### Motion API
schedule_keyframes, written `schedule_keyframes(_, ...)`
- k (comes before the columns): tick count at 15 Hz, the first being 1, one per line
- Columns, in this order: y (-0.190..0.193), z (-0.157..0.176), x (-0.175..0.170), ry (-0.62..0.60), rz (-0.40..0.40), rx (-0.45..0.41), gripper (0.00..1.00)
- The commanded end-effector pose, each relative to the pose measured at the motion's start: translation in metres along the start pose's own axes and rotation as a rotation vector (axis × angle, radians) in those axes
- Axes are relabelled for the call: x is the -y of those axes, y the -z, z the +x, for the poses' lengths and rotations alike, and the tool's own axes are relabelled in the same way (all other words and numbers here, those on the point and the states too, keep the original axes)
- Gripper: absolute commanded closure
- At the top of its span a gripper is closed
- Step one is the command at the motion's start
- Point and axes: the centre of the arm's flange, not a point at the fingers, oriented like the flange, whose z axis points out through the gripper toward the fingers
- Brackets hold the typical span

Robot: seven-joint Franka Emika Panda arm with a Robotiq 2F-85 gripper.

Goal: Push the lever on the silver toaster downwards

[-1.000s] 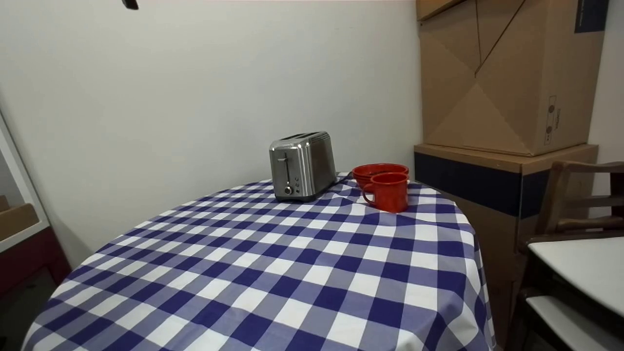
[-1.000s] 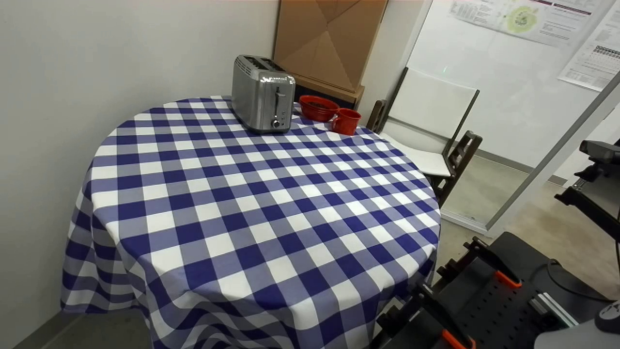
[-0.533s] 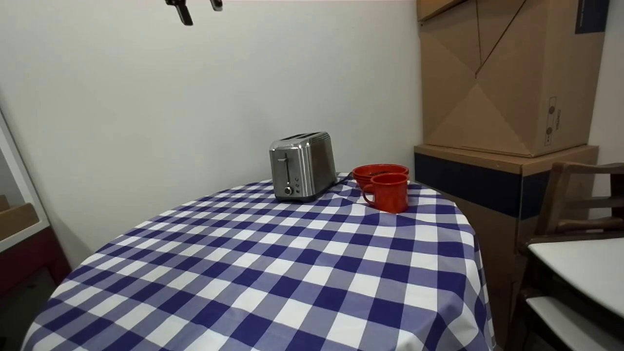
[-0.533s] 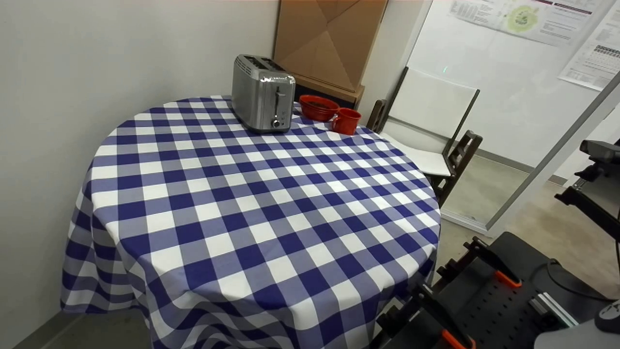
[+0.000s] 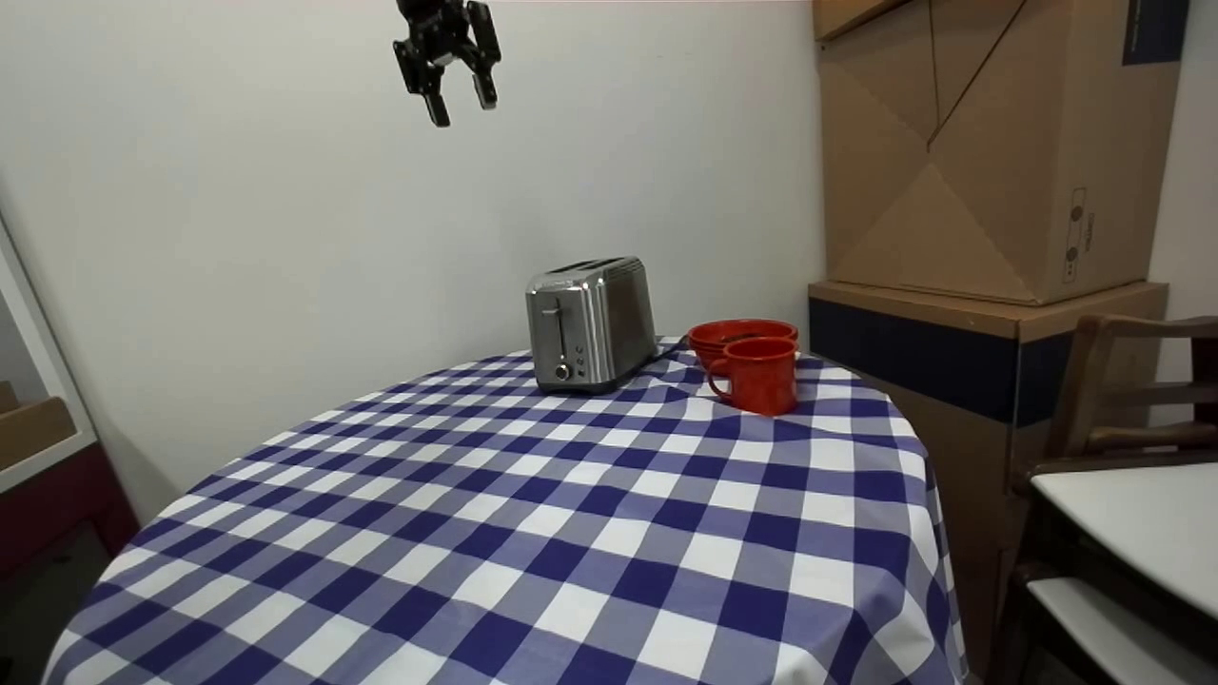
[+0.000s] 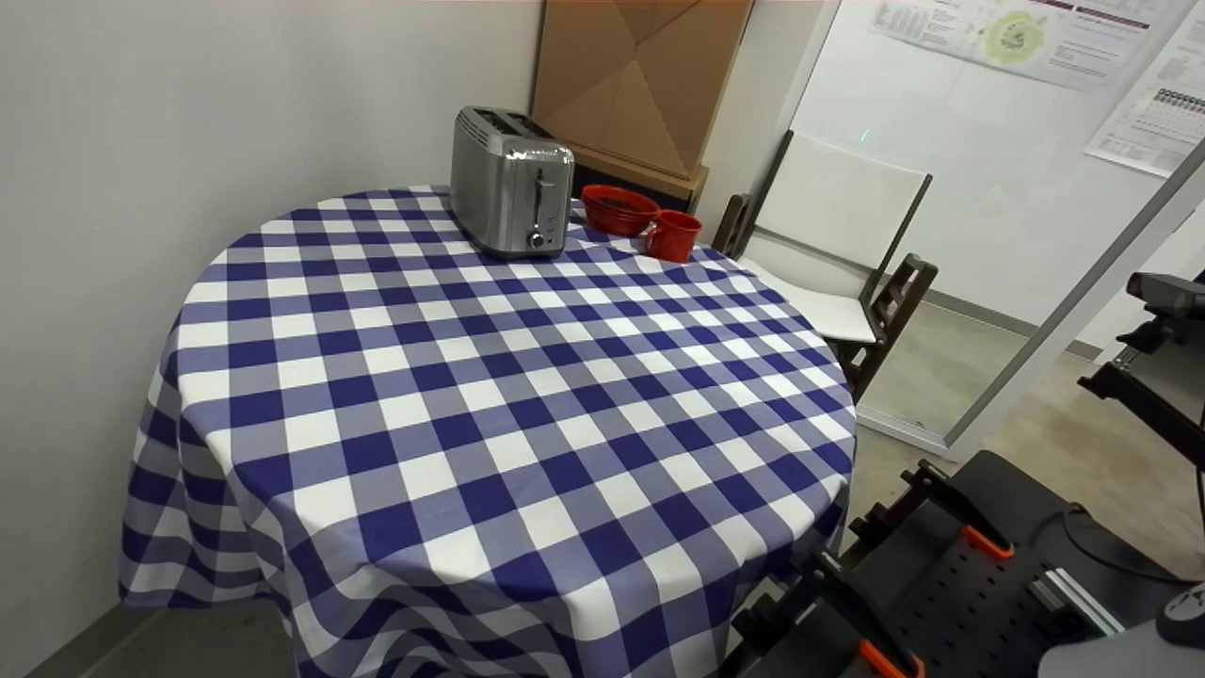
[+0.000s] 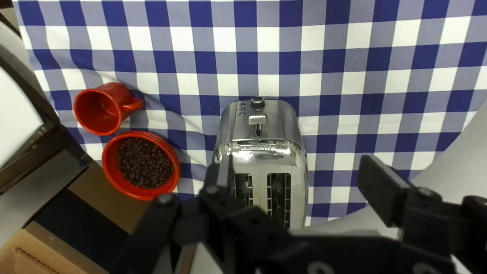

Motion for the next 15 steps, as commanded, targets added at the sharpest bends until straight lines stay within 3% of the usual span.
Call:
schedule_keyframes(1,-0.021,0.052,0.001,0.009,-0.02,0.044,0.48)
schedule_keyframes(8,-0.068,0.073,-0.011,0.043,-0.056,0.082,0.99)
schedule_keyframes(15,-0.133,0.082,0.0,0.098,-0.062,0.093,1.0)
